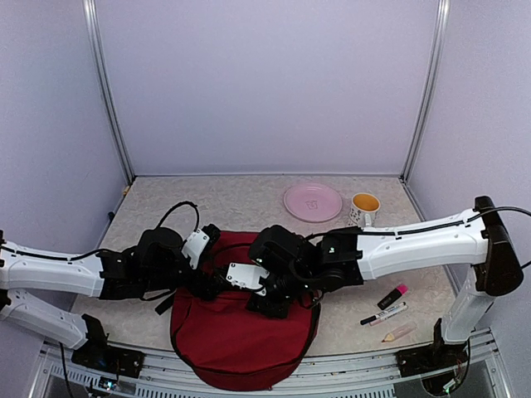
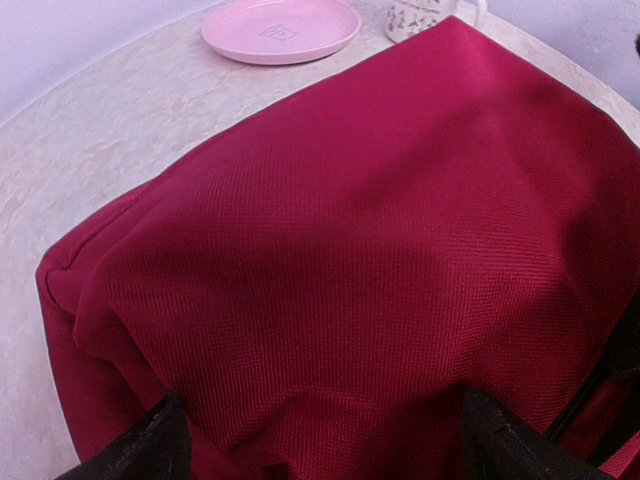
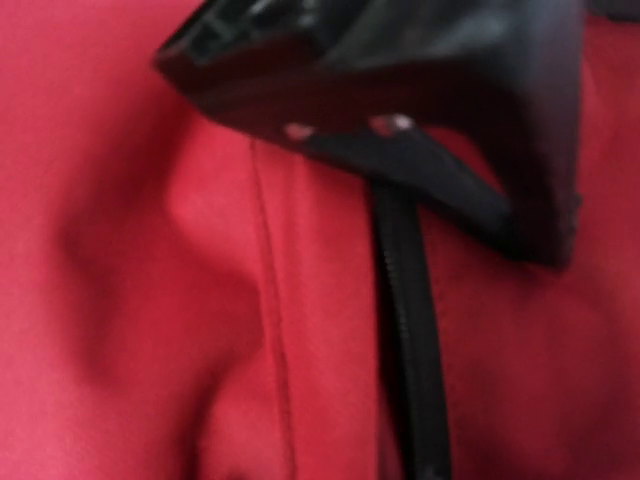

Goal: Pack the student bag
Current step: Adjust the student bag at the corner of the board, then pick up the lower front pocket of the student bag.

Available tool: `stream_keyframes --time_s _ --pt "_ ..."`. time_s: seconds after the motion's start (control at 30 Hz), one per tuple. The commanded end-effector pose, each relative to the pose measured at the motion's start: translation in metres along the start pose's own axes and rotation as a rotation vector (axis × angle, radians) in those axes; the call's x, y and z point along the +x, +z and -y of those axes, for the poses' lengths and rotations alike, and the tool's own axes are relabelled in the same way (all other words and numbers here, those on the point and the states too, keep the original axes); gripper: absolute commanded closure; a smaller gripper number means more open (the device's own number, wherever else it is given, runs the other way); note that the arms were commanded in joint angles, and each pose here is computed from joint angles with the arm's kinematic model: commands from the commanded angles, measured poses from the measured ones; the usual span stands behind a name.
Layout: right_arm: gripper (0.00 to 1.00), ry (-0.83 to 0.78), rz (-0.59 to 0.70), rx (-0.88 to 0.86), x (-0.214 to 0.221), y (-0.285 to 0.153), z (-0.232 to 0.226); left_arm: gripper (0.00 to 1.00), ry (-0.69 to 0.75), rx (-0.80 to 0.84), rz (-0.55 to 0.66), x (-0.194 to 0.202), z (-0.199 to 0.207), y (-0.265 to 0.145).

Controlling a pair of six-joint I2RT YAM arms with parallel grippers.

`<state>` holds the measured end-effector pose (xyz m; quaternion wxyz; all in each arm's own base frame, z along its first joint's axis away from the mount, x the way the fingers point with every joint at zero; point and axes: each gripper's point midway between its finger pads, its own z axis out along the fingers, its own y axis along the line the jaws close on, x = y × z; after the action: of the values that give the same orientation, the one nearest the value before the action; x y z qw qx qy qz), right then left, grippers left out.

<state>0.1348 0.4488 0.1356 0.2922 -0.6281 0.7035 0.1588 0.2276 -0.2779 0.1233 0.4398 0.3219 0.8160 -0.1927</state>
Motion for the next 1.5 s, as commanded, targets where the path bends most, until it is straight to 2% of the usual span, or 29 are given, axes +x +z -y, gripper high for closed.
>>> stream_keyframes --time_s 0.0,0.03,0.23,0.37,0.47,0.63,0.83,1.0,1.1,1.2,1.27,1.3,1.37,1.43,1.47 --pt "0.56 -0.062 -0.037 -0.013 0.019 -0.005 -0.019 0.04 0.109 0.056 0.034 -0.006 0.023 -0.004" --pt "0.56 -0.06 -0.056 -0.016 0.024 -0.003 -0.02 0.01 0.114 0.066 0.037 -0.006 0.025 -0.004" --pt "0.6 -0.087 -0.119 0.027 0.04 -0.002 -0.023 0.01 0.182 0.157 0.033 0.0 0.046 -0.006" --pt "0.6 -0.099 -0.036 0.041 0.029 -0.018 -0.026 0.01 0.228 0.259 0.117 -0.008 0.069 -0.023" --pt "0.57 -0.139 0.037 0.049 0.02 -0.032 -0.029 0.01 0.235 0.27 0.169 -0.019 0.07 -0.03" --pt "0.54 -0.204 0.056 0.056 0.025 -0.042 -0.035 0.01 0.285 0.28 0.114 -0.016 0.075 -0.021" --pt "0.55 -0.218 -0.101 0.094 0.062 -0.028 -0.03 0.02 0.327 0.199 0.032 -0.014 0.066 0.005" --pt "0.55 -0.23 -0.14 0.095 0.076 -0.022 -0.034 0.05 0.354 0.303 0.063 -0.026 0.087 0.006" --pt "0.56 -0.226 -0.167 0.112 0.083 -0.019 -0.032 0.05 0.371 0.261 0.046 -0.025 0.082 0.012" --pt "0.56 -0.222 -0.166 0.118 0.084 -0.019 -0.031 0.05 0.412 0.183 -0.03 -0.011 0.07 0.023" --pt "0.57 -0.218 -0.159 0.125 0.083 -0.021 -0.03 0.11 0.419 0.099 -0.072 -0.007 0.057 0.029" --pt "0.57 -0.214 -0.151 0.129 0.082 -0.023 -0.029 0.17 0.406 0.061 -0.072 -0.011 0.052 0.03" --pt "0.58 -0.204 -0.131 0.144 0.077 -0.027 -0.026 0.41 0.374 0.021 -0.039 -0.025 0.047 0.027" --pt "0.59 -0.186 -0.115 0.173 0.072 -0.032 -0.021 0.7 0.332 0.012 0.021 -0.043 0.047 0.019" --pt "0.59 -0.173 -0.11 0.184 0.069 -0.035 -0.018 0.79 0.305 0.018 0.059 -0.054 0.048 0.013"
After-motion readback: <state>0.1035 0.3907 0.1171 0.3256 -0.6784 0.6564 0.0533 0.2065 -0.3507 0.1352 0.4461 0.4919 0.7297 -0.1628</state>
